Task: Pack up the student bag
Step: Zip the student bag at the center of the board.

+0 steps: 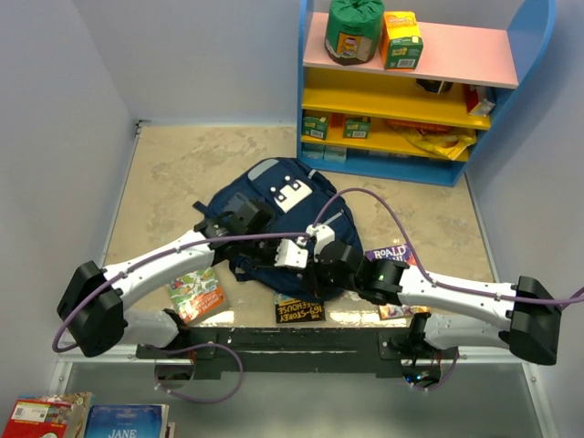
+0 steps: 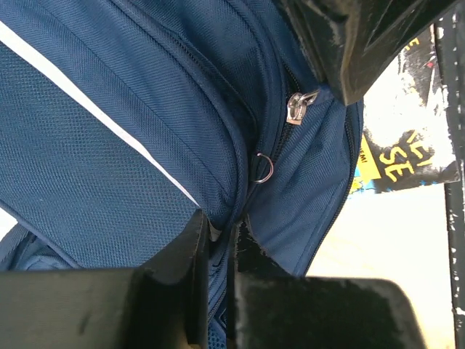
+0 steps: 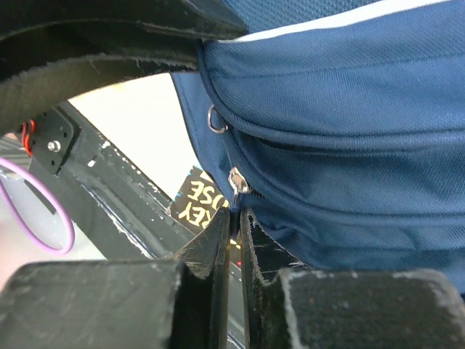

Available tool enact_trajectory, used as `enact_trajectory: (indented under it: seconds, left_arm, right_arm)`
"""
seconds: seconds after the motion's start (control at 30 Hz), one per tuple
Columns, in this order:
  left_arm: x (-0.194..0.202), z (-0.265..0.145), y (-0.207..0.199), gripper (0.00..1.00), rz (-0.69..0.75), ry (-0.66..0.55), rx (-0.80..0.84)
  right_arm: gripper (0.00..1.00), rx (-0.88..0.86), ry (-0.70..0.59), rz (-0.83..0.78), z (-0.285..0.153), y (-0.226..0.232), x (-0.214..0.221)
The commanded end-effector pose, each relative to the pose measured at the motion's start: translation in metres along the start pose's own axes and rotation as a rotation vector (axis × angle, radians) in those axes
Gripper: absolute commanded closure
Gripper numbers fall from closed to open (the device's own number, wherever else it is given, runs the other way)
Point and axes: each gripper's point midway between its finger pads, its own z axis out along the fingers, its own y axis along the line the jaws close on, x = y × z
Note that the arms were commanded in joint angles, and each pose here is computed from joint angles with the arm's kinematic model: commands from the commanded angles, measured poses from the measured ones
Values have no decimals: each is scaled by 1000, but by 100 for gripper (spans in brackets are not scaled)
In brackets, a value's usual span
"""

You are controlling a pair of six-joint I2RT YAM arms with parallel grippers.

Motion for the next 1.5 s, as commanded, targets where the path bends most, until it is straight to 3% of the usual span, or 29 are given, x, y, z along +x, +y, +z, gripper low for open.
enact_trajectory:
  seconds: [0.0,0.23,0.8,1.1,1.23,1.47]
  left_arm:
    - [7,5,20,100,26,62,-109]
    - [17,-2,10,100,7,86,-117]
    - [29,-28,3,100,35,126,-126]
    - [36,-70,32,100,26,124,-202]
    - [41,-83,29,100,90,132,-219]
    - [43,-96,21,100,166,112,-189]
  right_arm:
    - [100,-119,-96,-6,-12,36,-36]
    - [97,-30,-105,5,-23,13,-35]
    - [100,94,-119,-46,-26,-12,-44]
    - [100,173,-110,-72,-18,-32,-40]
    - [100,218,-153,-84,-20,-42,-50]
    - [100,464,-252,-33,-22,-77,-85]
